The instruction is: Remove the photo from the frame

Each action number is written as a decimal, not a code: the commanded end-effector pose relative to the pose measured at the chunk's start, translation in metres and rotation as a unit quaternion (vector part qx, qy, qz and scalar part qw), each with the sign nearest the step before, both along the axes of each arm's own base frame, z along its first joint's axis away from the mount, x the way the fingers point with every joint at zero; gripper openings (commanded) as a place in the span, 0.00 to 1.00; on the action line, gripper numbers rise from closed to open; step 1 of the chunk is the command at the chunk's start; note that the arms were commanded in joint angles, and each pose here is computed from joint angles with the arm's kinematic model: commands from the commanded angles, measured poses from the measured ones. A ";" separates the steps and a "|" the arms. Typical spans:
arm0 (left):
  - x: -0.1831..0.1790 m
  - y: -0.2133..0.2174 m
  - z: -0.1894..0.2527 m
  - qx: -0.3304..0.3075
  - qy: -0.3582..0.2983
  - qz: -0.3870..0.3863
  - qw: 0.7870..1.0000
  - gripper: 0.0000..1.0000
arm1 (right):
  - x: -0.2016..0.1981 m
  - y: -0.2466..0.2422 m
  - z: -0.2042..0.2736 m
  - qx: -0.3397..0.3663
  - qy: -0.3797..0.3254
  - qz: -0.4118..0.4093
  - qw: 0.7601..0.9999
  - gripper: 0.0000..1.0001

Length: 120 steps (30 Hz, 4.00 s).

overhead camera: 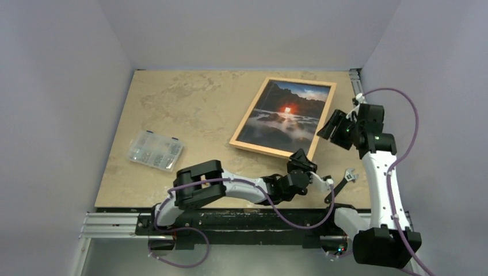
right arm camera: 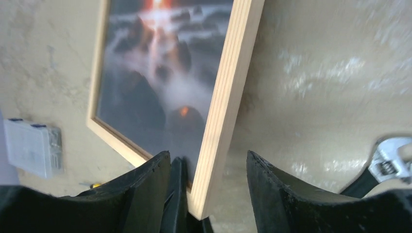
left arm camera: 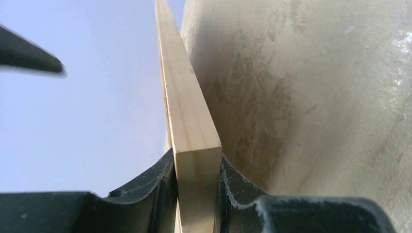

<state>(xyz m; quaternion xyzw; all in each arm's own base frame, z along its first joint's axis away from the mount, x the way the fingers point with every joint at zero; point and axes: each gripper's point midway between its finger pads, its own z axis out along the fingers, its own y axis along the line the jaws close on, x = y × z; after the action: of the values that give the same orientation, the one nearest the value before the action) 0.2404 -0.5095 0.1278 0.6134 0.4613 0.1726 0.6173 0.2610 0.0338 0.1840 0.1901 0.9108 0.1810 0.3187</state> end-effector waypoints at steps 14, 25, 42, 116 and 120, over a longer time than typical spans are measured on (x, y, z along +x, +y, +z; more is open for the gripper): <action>-0.014 0.102 0.172 -0.464 0.419 0.053 0.779 0.00 | -0.029 -0.039 0.140 -0.133 -0.168 -0.052 0.975 0.56; -0.006 0.178 0.178 -0.636 0.501 0.048 0.584 0.00 | -0.025 -0.029 0.089 -0.109 -0.129 -0.029 0.985 0.53; -0.033 0.189 0.080 -0.614 0.641 0.100 0.450 0.00 | -0.021 -0.025 0.050 -0.092 -0.097 -0.025 0.991 0.51; -0.023 0.332 -0.036 -0.461 0.536 0.519 0.482 0.88 | -0.043 0.042 0.022 0.050 -0.098 0.059 0.992 0.52; -0.046 0.356 -0.029 -0.508 0.511 0.551 0.422 0.94 | -0.047 0.081 0.002 0.071 -0.084 0.097 0.989 0.52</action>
<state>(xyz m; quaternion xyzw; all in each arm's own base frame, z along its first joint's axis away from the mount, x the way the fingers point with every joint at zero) 0.2183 -0.1877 0.1042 -0.1259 0.9418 -0.1796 0.2548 0.2102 0.0733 0.1845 0.1302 0.8938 0.2339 0.3599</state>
